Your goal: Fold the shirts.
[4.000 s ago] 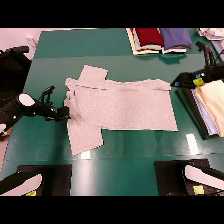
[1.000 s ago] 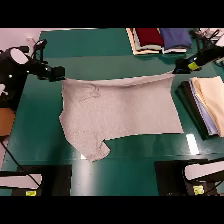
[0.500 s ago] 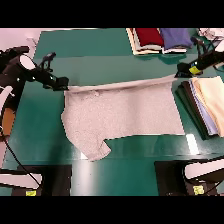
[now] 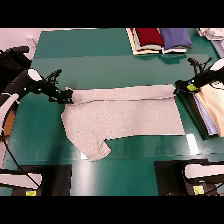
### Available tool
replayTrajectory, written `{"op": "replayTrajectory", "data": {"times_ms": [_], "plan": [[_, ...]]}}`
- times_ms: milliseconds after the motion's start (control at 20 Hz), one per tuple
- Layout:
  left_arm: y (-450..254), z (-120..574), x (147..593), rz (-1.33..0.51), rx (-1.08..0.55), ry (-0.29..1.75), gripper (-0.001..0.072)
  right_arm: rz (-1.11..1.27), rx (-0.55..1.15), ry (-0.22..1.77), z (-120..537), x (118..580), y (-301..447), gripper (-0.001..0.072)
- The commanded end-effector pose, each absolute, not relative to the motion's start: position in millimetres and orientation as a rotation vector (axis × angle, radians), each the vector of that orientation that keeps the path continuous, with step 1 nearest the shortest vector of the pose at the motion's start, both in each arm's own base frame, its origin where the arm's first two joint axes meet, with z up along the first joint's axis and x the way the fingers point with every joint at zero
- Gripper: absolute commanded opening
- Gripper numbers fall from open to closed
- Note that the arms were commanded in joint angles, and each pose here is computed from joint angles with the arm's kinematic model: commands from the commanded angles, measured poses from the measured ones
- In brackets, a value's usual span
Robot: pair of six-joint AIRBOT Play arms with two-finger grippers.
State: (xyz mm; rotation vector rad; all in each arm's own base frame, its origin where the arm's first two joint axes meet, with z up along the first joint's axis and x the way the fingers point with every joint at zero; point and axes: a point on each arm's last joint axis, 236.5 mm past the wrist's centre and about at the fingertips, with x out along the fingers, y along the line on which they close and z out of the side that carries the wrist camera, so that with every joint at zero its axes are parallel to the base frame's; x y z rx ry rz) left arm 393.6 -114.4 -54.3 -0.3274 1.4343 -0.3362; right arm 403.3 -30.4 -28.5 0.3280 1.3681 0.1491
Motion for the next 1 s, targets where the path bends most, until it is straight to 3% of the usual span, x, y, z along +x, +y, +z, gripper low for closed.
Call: {"op": "replayTrajectory", "data": {"times_ms": [0, 200, 350, 650, 950], "plan": [[-115, -52, 387, -0.315, -0.362, 1.457, 0.0545, 0.160, 0.333, 1.383, -26, 396, -27, 0.0452], [-95, 0, 368, -0.279, -0.263, 1.377, 0.0538, 0.199, 0.299, 1.369, 19, 389, -23, 0.0449], [-83, 3, 310, -0.200, -0.205, 1.397, 0.0538, 0.201, 0.263, 1.275, 58, 384, -19, 0.0448], [-122, -60, 188, -0.201, -0.324, 1.538, 0.0539, 0.202, 0.212, 1.141, 108, 377, -11, 0.0448], [-170, -82, 170, -0.272, -0.442, 1.525, 0.0539, 0.203, 0.210, 1.137, 111, 375, -11, 0.0448]]}}
